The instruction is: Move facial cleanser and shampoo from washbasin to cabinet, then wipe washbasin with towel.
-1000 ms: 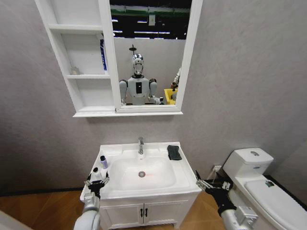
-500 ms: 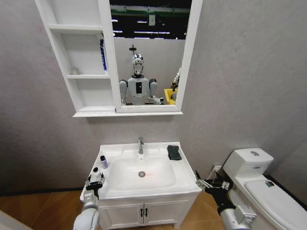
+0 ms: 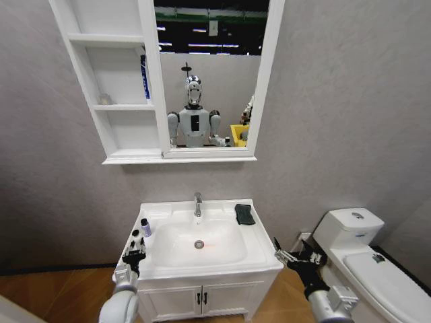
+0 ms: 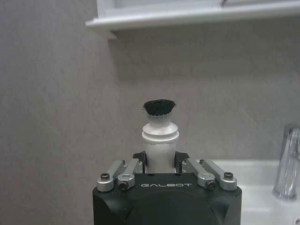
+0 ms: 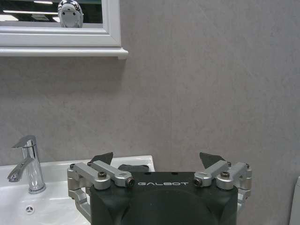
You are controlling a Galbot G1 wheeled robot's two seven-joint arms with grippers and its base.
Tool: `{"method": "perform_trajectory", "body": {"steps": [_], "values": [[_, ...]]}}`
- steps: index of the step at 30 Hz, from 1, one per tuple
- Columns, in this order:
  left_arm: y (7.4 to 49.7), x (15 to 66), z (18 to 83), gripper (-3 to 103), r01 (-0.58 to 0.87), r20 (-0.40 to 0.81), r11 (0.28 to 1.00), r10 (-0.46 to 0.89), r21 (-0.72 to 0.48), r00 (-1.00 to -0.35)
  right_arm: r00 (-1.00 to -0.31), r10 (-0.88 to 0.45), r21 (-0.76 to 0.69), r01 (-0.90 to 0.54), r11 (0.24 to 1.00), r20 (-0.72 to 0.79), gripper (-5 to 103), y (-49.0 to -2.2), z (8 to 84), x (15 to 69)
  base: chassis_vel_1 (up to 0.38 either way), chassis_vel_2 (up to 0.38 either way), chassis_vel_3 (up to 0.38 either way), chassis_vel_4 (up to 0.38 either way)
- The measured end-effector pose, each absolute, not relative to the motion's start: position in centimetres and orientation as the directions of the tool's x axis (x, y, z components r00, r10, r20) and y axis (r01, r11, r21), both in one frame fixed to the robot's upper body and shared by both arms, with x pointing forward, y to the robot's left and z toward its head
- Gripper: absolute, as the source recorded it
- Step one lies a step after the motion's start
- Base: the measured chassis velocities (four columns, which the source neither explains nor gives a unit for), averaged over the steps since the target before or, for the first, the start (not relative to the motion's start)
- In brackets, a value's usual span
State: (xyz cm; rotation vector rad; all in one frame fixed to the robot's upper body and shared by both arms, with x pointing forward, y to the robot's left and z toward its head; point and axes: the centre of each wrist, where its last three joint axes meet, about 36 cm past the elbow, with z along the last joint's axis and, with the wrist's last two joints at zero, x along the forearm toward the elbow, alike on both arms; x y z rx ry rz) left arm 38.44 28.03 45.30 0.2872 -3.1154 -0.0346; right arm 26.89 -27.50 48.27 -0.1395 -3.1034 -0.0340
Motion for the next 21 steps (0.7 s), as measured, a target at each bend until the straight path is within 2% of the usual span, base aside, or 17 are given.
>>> {"method": "perform_trajectory", "body": {"steps": [3, 4, 6, 7, 13, 16, 21], "values": [[29.4, 38.1, 56.7, 30, -0.137, 0.024, 0.99, -0.136, -0.04, -0.99, -0.997, 0.073, 0.023, 0.074, 0.997, 0.039, 100, -27.3, 48.2, 27.6, 0.0, 0.0, 0.0, 0.0], [29.4, 38.1, 56.7, 30, -0.137, 0.024, 0.99, -0.136, -0.04, -0.99, -0.997, 0.073, 0.023, 0.074, 0.997, 0.039, 100, -27.3, 48.2, 27.6, 0.0, 0.0, 0.0, 0.0], [30.7, 38.8, 62.5, 30, -0.09, 0.009, 0.996, -0.09, 0.002, -0.996, -0.996, 0.077, 0.031, 0.079, 0.996, 0.049, 100, -27.3, 47.8, 27.6, 0.0, 0.0, 0.0, 0.0], [30.7, 38.8, 62.5, 30, -0.09, 0.009, 0.996, -0.09, 0.002, -0.996, -0.996, 0.077, 0.031, 0.079, 0.996, 0.049, 100, -27.3, 47.8, 27.6, 0.0, 0.0, 0.0, 0.0], [35.1, 42.6, 71.7, 30, -0.097, -0.058, 0.99, -0.092, 0.102, -0.994, -0.994, 0.097, 0.038, 0.098, 0.994, 0.05, 100, -27.4, 46.9, 27.3, 0.0, 0.0, 0.0, 0.0], [35.7, 43.6, 73.0, 30, -0.095, -0.067, 0.99, -0.089, 0.106, -0.994, -0.994, 0.102, 0.034, 0.104, 0.994, 0.05, 100, -27.6, 46.7, 27.2, 0.0, 0.0, 0.0, 0.0], [38.1, 50.1, 77.7, 30, -0.092, -0.063, 0.993, -0.088, 0.078, -0.994, -0.992, 0.115, 0.026, 0.116, 0.993, 0.05, 100, -28.1, 46.9, 26.8, 0.0, 0.0, 0.0, 0.0]]}}
